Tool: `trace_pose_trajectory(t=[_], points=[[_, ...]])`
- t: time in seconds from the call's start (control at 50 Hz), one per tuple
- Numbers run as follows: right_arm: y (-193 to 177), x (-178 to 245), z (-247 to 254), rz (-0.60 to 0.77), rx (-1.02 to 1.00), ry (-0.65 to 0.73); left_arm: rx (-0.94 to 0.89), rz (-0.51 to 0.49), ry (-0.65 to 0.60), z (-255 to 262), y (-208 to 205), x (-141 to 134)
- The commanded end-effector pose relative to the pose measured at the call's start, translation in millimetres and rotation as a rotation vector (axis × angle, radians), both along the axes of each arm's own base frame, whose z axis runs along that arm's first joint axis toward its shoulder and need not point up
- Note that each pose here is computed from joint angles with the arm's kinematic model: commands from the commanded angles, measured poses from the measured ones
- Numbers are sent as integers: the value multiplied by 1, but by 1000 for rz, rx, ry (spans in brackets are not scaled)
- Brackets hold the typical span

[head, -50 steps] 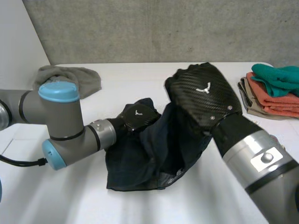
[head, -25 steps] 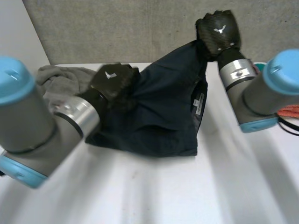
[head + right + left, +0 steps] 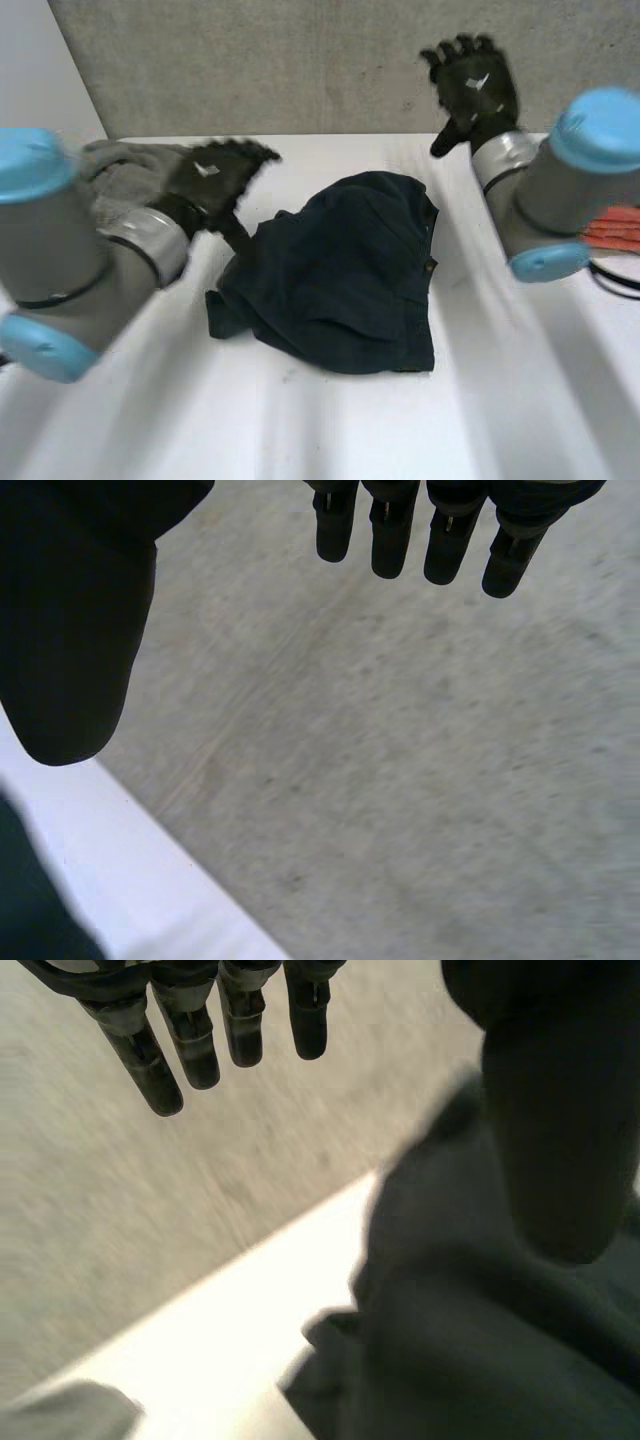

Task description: Fold the laundry.

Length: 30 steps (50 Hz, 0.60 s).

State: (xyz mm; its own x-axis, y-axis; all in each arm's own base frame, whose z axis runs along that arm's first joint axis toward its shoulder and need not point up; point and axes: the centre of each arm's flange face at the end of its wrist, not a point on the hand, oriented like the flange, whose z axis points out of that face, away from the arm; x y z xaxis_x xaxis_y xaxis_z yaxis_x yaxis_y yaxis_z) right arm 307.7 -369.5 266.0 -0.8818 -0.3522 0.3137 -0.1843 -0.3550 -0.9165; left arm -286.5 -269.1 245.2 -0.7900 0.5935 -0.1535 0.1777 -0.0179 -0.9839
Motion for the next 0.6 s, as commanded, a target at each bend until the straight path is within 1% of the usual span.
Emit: trace_pose_trajectory(t=[0.02, 0.04, 0.08, 0.1, 0.14, 0.16, 0.18, 0.24, 0.26, 0.32, 0.36, 0.42, 0.52, 0.6], points=[[55, -25, 58, -42, 82, 26, -112, 47, 123, 51, -8, 51], [68, -29, 60, -52, 134, 43, -104, 44, 131, 51, -11, 56], [82, -32, 55, -55, 212, 68, -62, 23, 147, 47, -19, 66], [97, -34, 45, -46, 301, 95, -37, 14, 147, 43, -22, 70], [112, -36, 32, -35, 400, 120, 19, -2, 147, 32, -26, 75], [122, -37, 23, -25, 460, 130, 90, -11, 140, 17, -32, 81], [135, -38, 8, -7, 539, 139, 120, -12, 135, 9, -34, 83], [160, -36, -16, 48, 636, 136, 230, -17, 112, -24, -46, 91], [175, -34, -31, 88, 681, 139, 254, -16, 102, -33, -49, 93], [193, -31, -54, 139, 704, 150, 299, -23, 56, -62, -62, 96], [206, -27, -73, 175, 682, 156, 308, -34, 30, -73, -68, 94], [213, -20, -95, 192, 620, 144, 344, -57, -4, -95, -75, 88], [208, -12, -123, 141, 552, 136, 410, -105, -35, -115, -72, 73], [198, -9, -147, 81, 542, 200, 429, -134, -50, -122, -64, 62]])
